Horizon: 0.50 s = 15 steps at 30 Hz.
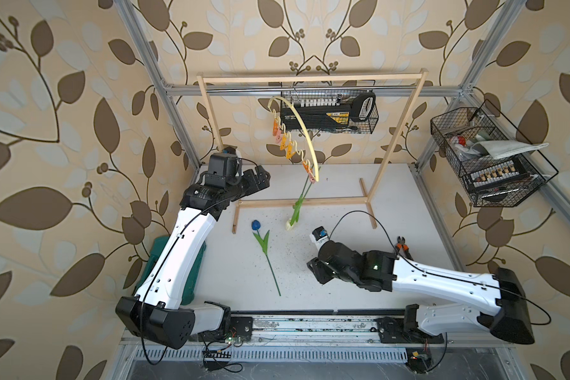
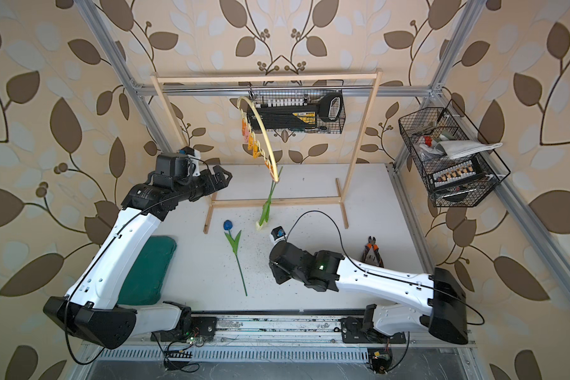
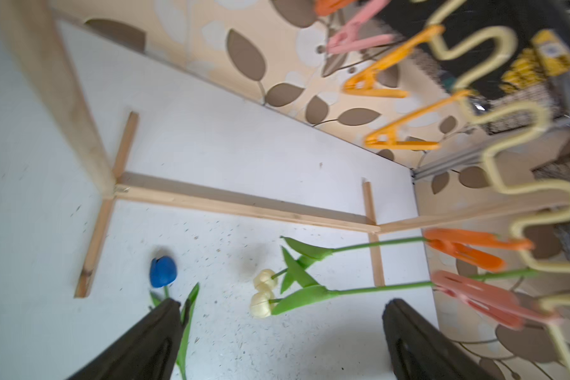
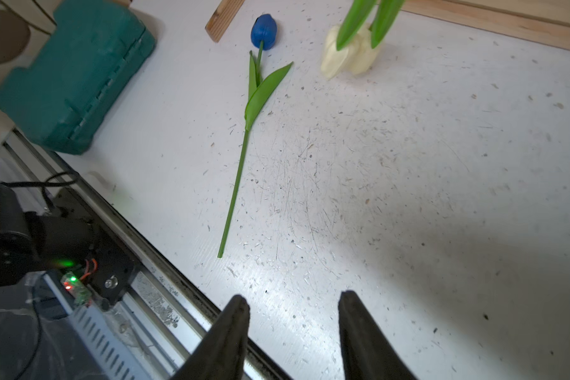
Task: Dry the flowers on a clothes hanger
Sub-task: Clamp the flower onto the hanger, then pick up the flower at the center of the board.
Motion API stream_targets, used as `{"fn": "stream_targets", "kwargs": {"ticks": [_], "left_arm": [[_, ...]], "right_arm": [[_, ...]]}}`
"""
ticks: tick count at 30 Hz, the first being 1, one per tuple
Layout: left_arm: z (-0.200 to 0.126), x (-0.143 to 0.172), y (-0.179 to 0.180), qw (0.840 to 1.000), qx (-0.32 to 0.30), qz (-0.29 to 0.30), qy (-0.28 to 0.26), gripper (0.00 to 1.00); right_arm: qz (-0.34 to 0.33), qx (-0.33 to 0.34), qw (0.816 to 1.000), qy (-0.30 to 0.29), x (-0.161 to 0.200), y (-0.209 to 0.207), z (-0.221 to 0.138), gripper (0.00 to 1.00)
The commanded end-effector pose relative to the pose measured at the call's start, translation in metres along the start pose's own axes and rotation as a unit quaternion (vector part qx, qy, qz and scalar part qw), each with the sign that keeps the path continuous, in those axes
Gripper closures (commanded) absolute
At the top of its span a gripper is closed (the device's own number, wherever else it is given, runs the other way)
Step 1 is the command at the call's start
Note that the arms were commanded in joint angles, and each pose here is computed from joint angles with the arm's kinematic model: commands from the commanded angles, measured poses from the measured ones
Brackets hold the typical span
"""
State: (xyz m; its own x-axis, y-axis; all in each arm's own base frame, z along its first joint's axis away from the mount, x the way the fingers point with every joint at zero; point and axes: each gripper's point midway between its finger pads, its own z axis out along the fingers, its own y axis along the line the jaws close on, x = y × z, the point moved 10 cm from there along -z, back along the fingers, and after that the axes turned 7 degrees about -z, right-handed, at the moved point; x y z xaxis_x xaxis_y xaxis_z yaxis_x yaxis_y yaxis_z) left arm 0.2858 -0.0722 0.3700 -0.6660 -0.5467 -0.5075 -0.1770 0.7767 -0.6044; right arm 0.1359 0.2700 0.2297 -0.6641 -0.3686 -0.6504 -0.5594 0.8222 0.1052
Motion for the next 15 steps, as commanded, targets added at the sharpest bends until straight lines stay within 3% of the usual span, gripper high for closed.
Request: {"fn": "stream_targets", "kwargs": {"ticks": [1,3,8,15], "left_arm": [[-0.003,-0.003,0.035,0.995,-0.001,-0.095,0.01,0.02],[-0.001,-0.003,0.055,0.992,-0.015,-0.126,0.015,0.03],[-0.006,0.003,0.085,0.986,-0.061,-0.157,-0.003,0.08],[-0.016,0.023,0.11,0.979,-0.111,-0.166,-0.028,0.11]], "right_arm": [[0.002,0.037,0.999,-0.022,-0.016,0.013,0.022,0.61],[-0.008,0.042,0.999,-0.007,-0.019,0.022,0.04,0.65],[-0.054,0.044,0.997,0.014,-0.026,0.05,0.075,0.63],[-0.11,0.045,0.991,0.059,-0.033,0.074,0.12,0.62]]}}
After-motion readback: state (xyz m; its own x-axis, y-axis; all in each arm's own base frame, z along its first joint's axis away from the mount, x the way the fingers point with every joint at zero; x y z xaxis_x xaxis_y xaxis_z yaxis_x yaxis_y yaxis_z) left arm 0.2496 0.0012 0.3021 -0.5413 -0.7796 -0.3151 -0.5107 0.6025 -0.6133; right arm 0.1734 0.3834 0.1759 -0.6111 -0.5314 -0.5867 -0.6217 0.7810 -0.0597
